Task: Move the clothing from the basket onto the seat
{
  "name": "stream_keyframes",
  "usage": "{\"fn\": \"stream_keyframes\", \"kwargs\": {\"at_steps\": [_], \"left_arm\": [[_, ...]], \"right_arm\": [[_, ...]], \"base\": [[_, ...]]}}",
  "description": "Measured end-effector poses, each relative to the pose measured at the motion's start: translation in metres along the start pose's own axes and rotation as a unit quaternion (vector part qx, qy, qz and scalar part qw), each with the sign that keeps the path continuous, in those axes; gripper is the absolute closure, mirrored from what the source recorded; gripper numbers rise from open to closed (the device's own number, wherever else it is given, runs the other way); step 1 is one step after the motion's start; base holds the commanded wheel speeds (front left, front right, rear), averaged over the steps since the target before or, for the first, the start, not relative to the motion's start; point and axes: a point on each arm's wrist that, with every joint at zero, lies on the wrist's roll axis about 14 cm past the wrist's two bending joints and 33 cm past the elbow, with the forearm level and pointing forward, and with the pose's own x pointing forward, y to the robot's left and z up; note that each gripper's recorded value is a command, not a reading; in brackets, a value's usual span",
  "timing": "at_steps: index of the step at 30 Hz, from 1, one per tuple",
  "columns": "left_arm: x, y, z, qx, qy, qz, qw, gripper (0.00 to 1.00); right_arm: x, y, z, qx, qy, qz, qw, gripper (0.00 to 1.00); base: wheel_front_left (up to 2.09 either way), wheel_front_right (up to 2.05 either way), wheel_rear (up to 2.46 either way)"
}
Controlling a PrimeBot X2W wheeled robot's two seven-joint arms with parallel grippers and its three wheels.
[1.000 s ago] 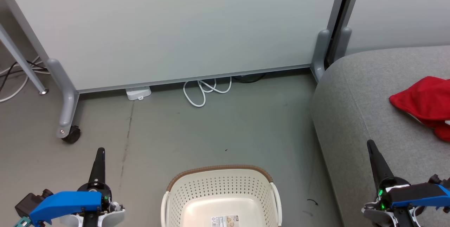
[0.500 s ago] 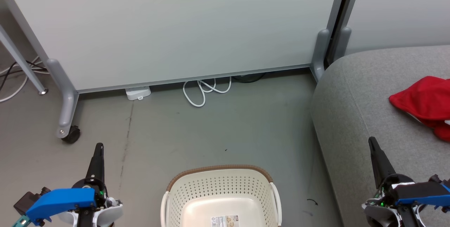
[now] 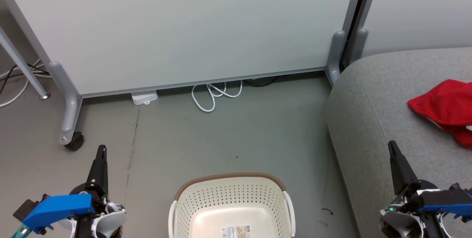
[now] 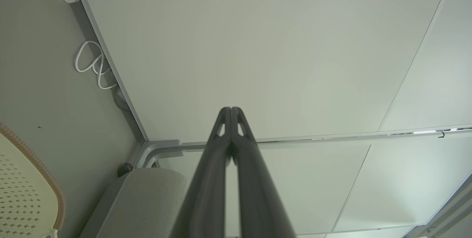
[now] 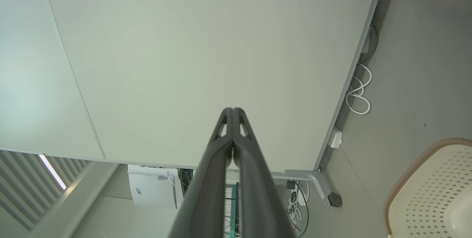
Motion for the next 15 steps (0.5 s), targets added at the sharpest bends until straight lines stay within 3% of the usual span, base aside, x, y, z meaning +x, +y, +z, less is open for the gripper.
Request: {"fn": "stream_keyframes", "kwargs": {"at_steps": [15], "left_arm": [[0.0013, -0.0036, 0.0003, -0.018, 0.001, -0.006, 1.000, 1.00]], "right_arm": [[0.0008, 0.0016, 0.0009, 0.021, -0.002, 0.004, 1.000, 1.00]], "base": [[0.00, 0.00, 0.00]]}}
